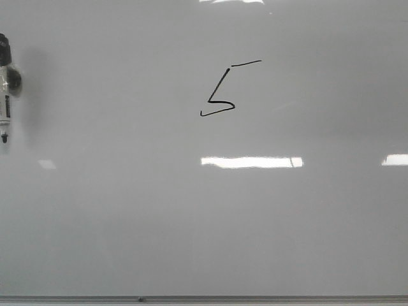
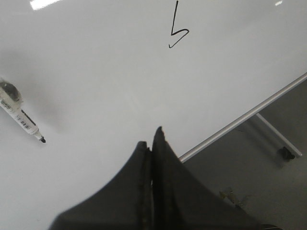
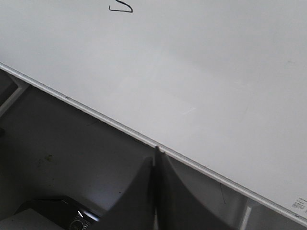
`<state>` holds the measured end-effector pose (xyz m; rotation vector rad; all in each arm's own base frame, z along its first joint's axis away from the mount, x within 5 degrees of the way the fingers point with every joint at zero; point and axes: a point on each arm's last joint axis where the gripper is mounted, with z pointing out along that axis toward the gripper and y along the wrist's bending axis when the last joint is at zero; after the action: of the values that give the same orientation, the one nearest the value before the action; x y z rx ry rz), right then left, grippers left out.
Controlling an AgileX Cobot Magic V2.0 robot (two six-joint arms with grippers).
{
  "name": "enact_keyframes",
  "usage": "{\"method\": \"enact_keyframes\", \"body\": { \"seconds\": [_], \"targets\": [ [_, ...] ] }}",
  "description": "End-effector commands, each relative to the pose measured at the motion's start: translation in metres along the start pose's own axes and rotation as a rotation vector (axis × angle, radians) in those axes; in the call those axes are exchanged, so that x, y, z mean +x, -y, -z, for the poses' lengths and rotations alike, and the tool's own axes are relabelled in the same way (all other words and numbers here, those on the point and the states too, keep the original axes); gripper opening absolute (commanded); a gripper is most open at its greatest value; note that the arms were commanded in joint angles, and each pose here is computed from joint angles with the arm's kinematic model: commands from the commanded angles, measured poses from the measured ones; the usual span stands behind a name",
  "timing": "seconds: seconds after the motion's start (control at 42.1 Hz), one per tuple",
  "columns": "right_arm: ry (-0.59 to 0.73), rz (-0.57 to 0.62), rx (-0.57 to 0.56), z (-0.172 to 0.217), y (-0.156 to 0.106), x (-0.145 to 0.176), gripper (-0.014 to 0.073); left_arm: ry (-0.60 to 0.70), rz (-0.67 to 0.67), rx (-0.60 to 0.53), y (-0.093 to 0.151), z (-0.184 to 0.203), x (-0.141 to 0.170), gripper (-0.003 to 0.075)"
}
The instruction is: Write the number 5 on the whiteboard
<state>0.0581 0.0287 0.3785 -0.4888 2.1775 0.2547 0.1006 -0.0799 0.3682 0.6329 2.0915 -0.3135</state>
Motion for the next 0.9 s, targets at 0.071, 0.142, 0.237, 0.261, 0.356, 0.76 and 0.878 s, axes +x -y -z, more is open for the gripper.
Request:
{"method": "enact_keyframes", "body": {
  "seconds": [0.071,0.142,0.237,0.261,0.356,0.76,0.878],
  "targets": [
    [0.075,0.003,0.015,0.005,0.001,-0.010,-0.0069,0.100,0.048,-0.075,-0.014,0.011,-0.006,-0.0020],
    [0.075,0.003,0.015,0.005,0.001,-0.010,-0.0069,0.114,0.107,-0.132,-0.023,0.015,0.002,-0.0020],
    [0.075,0.003,0.015,0.005,0.001,-0.010,-0.0069,0.197,0.177,-0.166,-0.030,0.019,0.018,-0.0020],
    [0.075,0.003,0.015,0.005,0.001,-0.010,-0.0069,0.236,0.193,-0.177,-0.031,0.020,0.021,-0.0020],
    [0.075,0.003,0.015,0.005,0.001,-0.010,-0.0069,0.360,0.214,-0.232,-0.035,0.022,0.045,-0.0020],
    [0.075,0.003,0.015,0.005,0.001,-0.010,-0.0069,0.678,0.253,-0.508,-0.038,-0.004,0.154,-0.0020],
    [0.075,0.003,0.015,0.005,0.001,-0.010,-0.0069,0.692,0.262,-0.521,-0.039,-0.015,0.169,-0.0020]
  ]
}}
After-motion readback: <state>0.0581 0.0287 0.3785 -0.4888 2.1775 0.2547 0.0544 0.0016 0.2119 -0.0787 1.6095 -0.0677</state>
